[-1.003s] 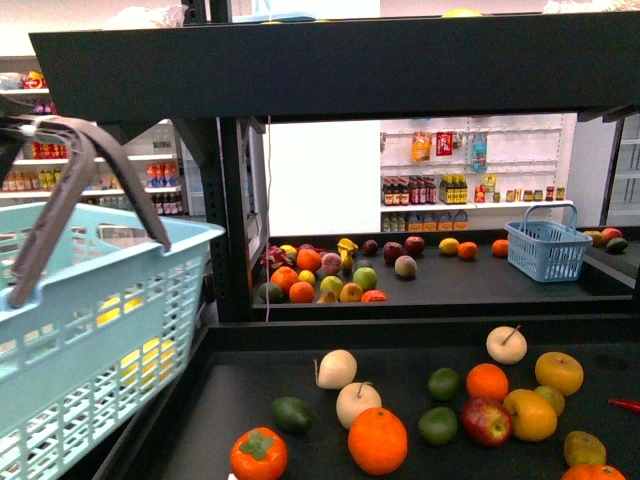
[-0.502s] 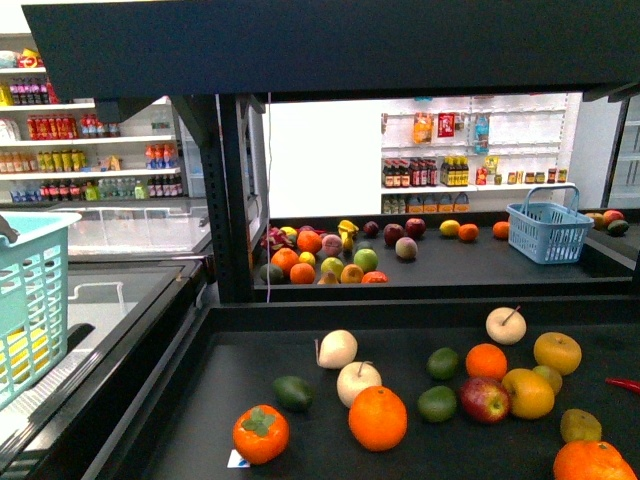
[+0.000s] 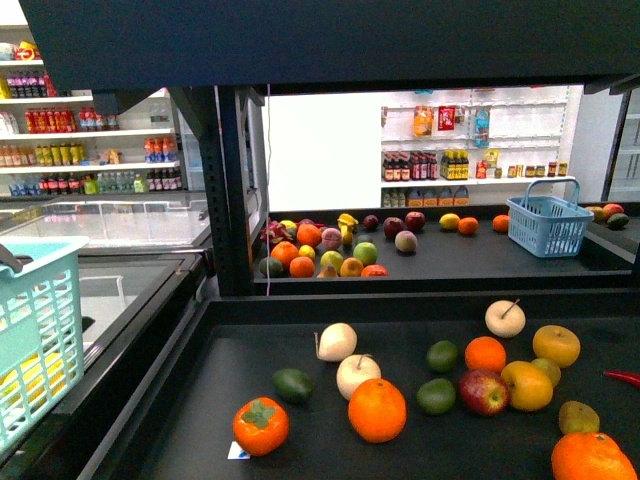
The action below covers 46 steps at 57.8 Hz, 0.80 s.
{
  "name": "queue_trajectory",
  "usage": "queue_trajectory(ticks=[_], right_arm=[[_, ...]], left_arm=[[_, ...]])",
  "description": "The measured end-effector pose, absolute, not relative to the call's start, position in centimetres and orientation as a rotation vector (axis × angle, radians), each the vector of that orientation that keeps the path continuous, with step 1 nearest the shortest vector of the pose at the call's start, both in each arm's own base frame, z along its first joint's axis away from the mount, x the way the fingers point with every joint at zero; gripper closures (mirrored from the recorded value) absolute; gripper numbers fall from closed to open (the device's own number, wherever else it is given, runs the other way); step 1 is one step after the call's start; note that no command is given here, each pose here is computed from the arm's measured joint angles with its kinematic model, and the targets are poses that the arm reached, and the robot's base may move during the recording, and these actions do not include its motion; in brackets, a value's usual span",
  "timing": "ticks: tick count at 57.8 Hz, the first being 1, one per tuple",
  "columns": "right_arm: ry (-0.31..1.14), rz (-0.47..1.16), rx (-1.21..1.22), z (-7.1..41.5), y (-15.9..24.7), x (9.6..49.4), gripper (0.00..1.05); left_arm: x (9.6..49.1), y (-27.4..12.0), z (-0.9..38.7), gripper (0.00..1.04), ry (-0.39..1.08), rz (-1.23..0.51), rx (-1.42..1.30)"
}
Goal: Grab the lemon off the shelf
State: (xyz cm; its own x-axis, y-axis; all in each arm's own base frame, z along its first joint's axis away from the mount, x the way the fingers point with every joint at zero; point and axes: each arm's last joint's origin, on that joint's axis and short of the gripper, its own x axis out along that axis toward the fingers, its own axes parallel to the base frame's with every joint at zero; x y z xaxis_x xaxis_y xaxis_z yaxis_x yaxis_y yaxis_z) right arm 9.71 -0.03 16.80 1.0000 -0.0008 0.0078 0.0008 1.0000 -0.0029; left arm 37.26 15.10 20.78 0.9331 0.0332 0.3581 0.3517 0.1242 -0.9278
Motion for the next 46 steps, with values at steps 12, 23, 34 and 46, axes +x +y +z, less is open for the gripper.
queue_trajectory(ticks=[12, 23, 34, 46], right_arm=[[-0.008, -0.001, -0.003, 16.8, 0.0, 9.7, 0.07], [-0.008, -0.001, -0.003, 16.8, 0.0, 9.7, 0.07], [-0.008, 0.000, -0.003, 16.8, 0.0, 9.7, 0.07], [-0.008, -0.001, -0.002, 16.8, 0.0, 9.7, 0.07]], left_arm=[[37.0, 14.9, 19.1, 0.95, -0.286, -0.205, -1.452], [36.9, 14.8, 18.9, 0.61, -0.280, -0.205, -1.453], [36.2, 14.7, 18.5, 0.28, -0.262, -0.161, -1.419], [35.7, 14.7, 18.9, 0.09, -0.138, -0.040, -1.351]])
